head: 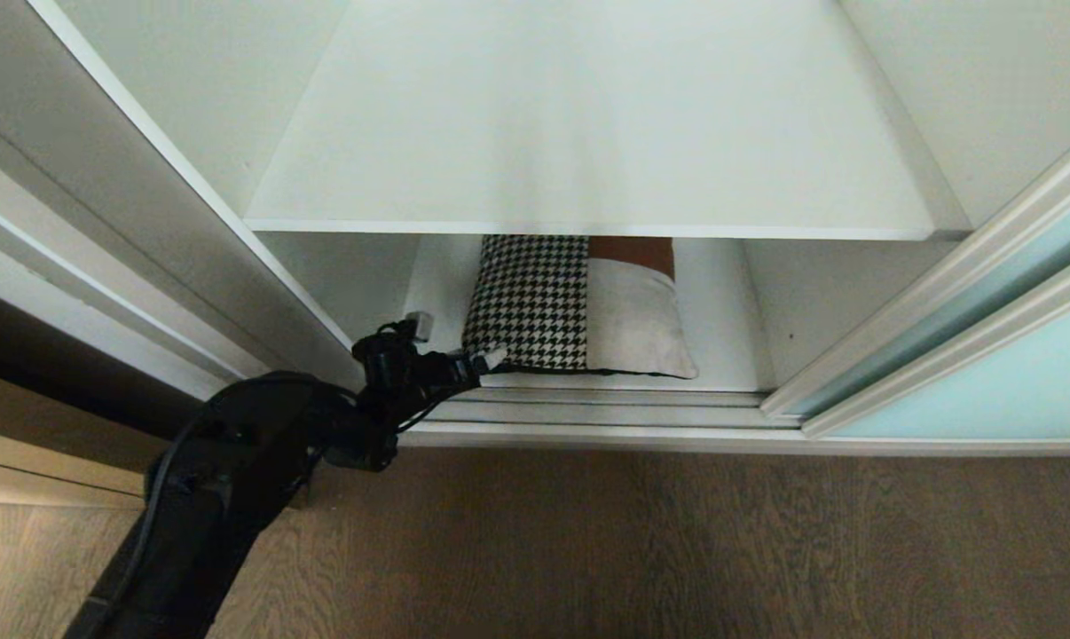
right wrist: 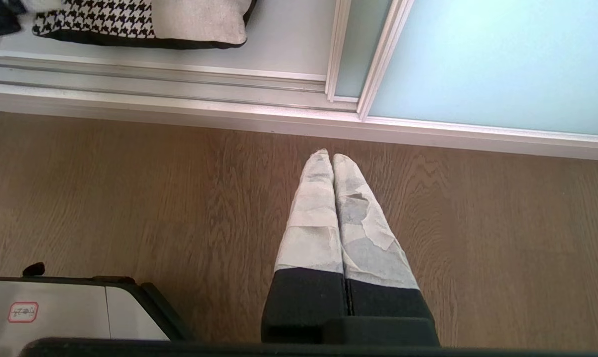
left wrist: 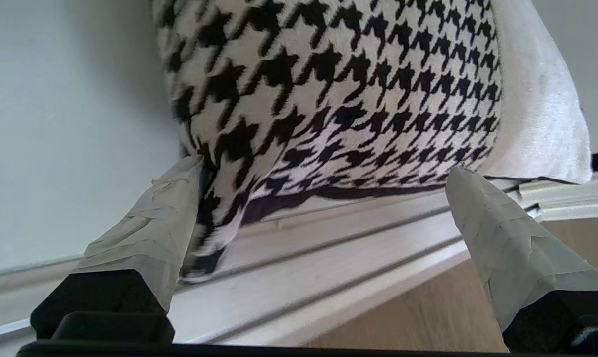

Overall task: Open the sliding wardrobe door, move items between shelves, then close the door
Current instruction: Place the pillow on the higher shelf

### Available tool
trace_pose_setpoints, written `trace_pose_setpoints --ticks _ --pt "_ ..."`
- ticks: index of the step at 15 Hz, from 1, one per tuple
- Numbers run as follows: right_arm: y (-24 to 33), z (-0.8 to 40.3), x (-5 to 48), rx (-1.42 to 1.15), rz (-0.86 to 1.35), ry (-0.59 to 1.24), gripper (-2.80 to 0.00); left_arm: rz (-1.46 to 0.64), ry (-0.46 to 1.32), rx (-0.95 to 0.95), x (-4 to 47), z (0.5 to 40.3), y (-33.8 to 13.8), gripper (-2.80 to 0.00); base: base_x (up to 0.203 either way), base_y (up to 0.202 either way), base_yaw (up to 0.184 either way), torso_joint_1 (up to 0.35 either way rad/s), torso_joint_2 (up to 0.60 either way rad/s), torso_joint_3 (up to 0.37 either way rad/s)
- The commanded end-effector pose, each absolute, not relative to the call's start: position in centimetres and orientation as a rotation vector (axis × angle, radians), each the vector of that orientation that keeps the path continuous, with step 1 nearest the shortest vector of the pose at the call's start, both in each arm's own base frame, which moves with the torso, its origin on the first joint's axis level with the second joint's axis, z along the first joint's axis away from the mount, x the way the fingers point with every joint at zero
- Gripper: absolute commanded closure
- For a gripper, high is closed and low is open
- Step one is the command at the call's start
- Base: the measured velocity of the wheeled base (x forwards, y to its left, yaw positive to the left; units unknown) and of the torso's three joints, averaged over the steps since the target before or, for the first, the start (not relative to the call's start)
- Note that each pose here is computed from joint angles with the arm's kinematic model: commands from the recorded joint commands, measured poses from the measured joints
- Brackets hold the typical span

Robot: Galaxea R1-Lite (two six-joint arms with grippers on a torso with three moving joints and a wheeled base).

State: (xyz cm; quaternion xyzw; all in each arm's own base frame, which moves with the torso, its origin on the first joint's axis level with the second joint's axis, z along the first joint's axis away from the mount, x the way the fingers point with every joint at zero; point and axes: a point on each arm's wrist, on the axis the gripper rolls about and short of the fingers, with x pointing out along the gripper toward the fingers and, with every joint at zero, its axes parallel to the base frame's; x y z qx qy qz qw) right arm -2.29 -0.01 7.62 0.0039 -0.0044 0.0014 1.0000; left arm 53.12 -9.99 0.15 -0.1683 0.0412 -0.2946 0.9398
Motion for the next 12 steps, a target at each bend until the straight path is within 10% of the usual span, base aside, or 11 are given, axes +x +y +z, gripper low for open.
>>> trace_pose_setpoints --ticks 1,12 --pt "0.0 7.6 -2.3 0.008 0.003 -0.01 0.0 -0.608 0.099 -0.346 54.0 -2.4 -10.5 -2.8 0.0 0.0 0.0 0.0 0.0 0.0" --pt "0.0 7.6 -2.3 0.008 0.003 -0.009 0.0 -0.59 0.146 -0.343 54.5 -1.7 -9.9 -2.8 0.0 0.0 0.0 0.0 0.0 0.0"
